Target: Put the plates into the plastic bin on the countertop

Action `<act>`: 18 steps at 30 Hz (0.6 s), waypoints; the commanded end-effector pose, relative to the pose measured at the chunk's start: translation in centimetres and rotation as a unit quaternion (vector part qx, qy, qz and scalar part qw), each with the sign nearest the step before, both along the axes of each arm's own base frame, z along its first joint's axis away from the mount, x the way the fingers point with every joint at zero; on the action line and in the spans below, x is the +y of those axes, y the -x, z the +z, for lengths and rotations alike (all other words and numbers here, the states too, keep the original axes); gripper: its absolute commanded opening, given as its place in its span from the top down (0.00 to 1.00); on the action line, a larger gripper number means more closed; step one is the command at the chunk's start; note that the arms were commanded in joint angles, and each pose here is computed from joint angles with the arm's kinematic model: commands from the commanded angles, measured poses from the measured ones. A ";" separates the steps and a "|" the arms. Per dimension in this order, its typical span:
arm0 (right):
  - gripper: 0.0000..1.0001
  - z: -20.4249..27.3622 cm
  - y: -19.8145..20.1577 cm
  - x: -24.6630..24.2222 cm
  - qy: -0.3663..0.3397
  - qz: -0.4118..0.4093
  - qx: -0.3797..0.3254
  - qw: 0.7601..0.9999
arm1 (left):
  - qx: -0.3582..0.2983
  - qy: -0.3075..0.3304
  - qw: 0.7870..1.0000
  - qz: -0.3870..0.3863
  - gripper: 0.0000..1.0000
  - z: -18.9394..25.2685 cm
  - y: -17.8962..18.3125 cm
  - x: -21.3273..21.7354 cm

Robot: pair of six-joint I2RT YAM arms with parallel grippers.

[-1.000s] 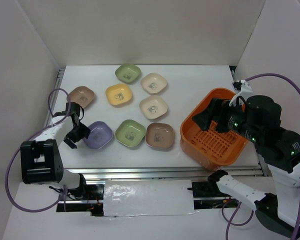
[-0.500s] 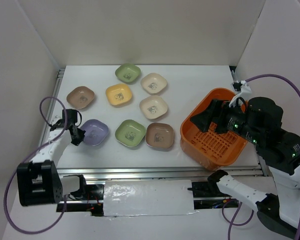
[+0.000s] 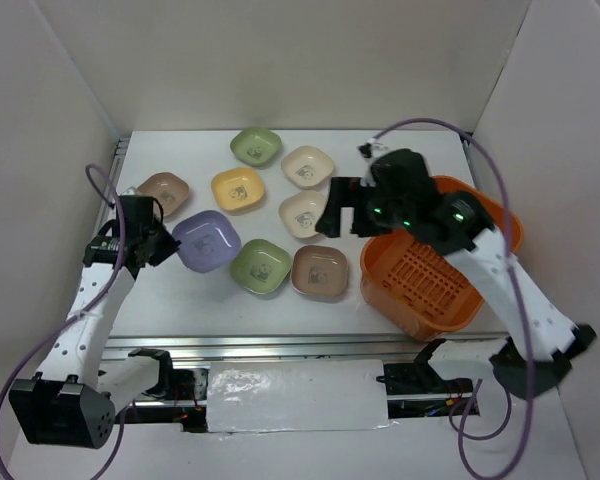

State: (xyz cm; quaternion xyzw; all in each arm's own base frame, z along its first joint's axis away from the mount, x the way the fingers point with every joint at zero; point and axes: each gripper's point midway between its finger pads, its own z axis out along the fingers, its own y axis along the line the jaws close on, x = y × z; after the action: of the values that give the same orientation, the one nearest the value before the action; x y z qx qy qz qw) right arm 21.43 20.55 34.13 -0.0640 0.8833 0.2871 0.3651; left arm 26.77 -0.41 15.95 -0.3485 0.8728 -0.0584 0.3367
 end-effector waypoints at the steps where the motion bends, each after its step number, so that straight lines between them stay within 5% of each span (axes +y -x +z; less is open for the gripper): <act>1: 0.00 -1.2 -4.4 5.4 0.007 0.009 -0.007 1.000 | -0.015 0.011 0.994 -0.109 1.00 3.2 -0.1 -3.7; 10: 0.05 -8.3 -8.7 13.4 0.060 0.036 0.026 0.997 | -0.037 0.058 0.974 -0.214 1.00 8.5 -0.9 -10.2; 16: 0.18 -9.1 -9.2 14.9 0.039 0.038 0.032 0.998 | -0.025 0.066 0.967 -0.246 1.00 9.1 -0.8 -13.3; 18: 0.33 -9.5 -9.3 14.7 0.043 0.033 0.035 0.998 | -0.029 0.073 0.964 -0.252 1.00 9.2 -0.8 -13.9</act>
State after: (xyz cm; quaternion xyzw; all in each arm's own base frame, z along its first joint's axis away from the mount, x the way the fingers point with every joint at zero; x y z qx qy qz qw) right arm 29.80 34.15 22.47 -0.1085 0.9220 0.2344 0.2886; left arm 27.69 -12.97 23.70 -0.1425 0.9226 -0.1864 0.3062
